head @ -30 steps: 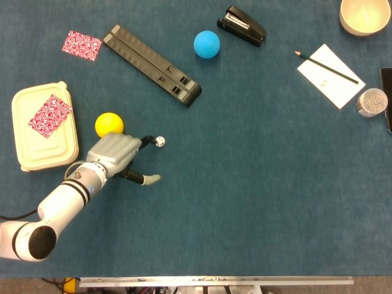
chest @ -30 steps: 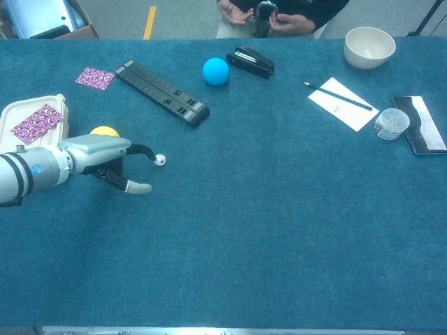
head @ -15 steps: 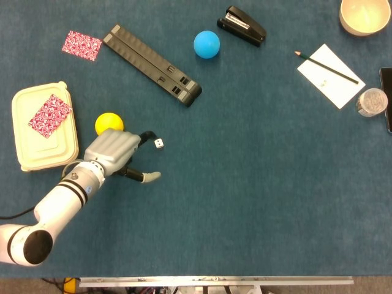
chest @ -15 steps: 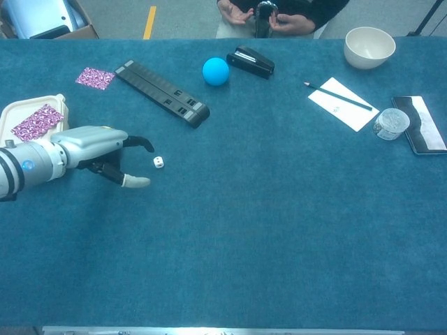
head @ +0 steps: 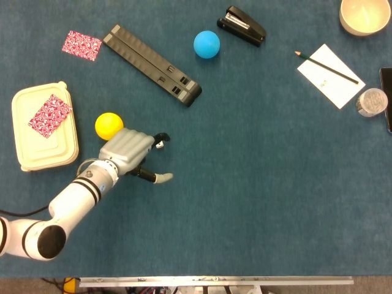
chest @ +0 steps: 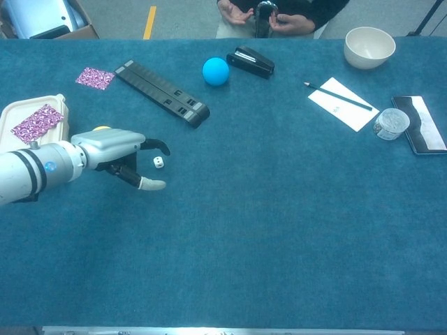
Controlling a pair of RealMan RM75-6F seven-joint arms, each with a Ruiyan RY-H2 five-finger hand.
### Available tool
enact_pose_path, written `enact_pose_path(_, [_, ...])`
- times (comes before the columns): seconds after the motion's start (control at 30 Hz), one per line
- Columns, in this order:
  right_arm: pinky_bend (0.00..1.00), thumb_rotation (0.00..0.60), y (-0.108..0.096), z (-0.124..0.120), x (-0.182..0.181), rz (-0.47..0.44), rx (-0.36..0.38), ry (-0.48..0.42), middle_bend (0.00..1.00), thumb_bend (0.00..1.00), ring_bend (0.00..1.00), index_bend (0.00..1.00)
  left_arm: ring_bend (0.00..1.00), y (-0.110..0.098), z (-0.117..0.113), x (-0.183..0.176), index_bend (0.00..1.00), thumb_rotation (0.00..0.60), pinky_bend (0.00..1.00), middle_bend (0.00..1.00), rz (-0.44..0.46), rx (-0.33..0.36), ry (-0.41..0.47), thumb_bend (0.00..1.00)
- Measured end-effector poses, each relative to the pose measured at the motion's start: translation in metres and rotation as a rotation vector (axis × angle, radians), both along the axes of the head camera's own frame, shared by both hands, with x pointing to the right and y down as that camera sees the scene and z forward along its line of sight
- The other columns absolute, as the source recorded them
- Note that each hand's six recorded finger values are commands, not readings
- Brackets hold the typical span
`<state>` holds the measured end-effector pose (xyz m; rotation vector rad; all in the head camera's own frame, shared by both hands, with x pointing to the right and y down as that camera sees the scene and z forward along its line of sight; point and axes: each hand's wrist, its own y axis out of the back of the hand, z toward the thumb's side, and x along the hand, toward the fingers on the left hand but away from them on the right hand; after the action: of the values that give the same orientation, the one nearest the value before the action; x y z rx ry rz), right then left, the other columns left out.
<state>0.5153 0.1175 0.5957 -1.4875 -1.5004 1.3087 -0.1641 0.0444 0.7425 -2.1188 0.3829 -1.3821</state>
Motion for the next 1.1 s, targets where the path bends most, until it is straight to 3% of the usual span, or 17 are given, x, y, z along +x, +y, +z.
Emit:
enact_pose_path(0.53, [0.06,0.6,0.001,-0.001,0.003,0.006,0.0,0.002,0.21,0.29,0.06,0.25,0.98,0.001,0.014,-0.004,0.15,0.232,1.0,1.0,-0.006,-0.023,-0.039,0.18])
enact_pose_path(1.1, [0.06,0.6,0.001,0.0,0.0,-0.002,-0.002,-0.002,0.21,0.29,0.06,0.25,0.98,0.008,0.009,-0.02,0.15,0.232,1.0,1.0,-0.019,-0.027,-0.057,0.18])
